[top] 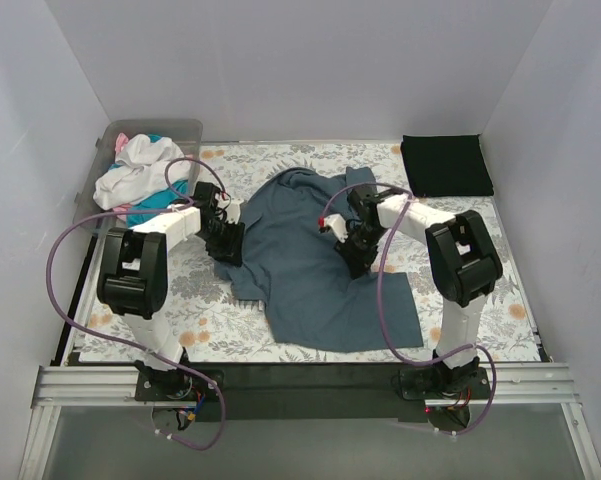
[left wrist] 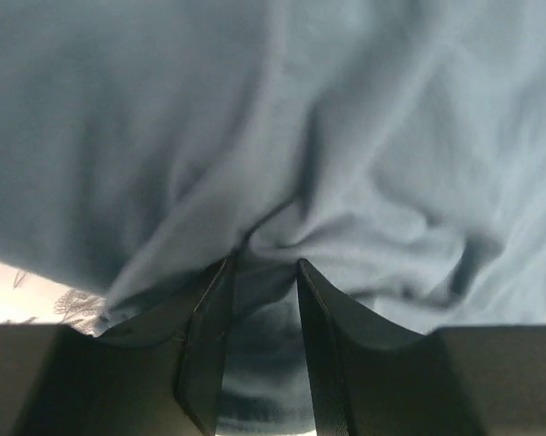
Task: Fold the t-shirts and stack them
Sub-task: Flatten the tshirt out
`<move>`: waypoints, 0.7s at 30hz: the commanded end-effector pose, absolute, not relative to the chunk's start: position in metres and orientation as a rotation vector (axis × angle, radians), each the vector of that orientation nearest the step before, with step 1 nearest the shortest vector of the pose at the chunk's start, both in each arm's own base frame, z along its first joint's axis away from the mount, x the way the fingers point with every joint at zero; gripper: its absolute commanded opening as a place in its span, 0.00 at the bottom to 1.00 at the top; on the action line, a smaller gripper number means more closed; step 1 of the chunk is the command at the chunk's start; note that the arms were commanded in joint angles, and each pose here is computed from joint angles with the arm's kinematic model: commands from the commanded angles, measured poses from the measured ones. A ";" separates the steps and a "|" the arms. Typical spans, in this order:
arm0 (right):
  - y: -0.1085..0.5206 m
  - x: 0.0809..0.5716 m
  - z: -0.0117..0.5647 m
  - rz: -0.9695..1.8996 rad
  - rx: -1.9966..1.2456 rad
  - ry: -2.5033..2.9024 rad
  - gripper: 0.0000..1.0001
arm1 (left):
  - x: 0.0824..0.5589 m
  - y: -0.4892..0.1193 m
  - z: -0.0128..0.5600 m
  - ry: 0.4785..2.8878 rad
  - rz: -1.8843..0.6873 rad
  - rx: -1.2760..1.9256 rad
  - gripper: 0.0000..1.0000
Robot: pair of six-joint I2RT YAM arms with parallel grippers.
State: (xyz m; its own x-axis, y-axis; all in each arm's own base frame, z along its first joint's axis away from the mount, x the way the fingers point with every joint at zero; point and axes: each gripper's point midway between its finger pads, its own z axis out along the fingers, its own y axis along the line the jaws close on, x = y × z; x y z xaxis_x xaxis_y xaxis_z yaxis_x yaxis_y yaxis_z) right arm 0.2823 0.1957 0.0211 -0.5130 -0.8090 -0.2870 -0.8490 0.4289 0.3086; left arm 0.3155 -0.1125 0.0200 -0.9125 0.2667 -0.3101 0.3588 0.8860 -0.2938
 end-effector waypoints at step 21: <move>0.208 0.286 0.114 0.811 -1.416 2.415 0.31 | 0.407 -0.125 0.122 2.573 -0.722 0.435 0.46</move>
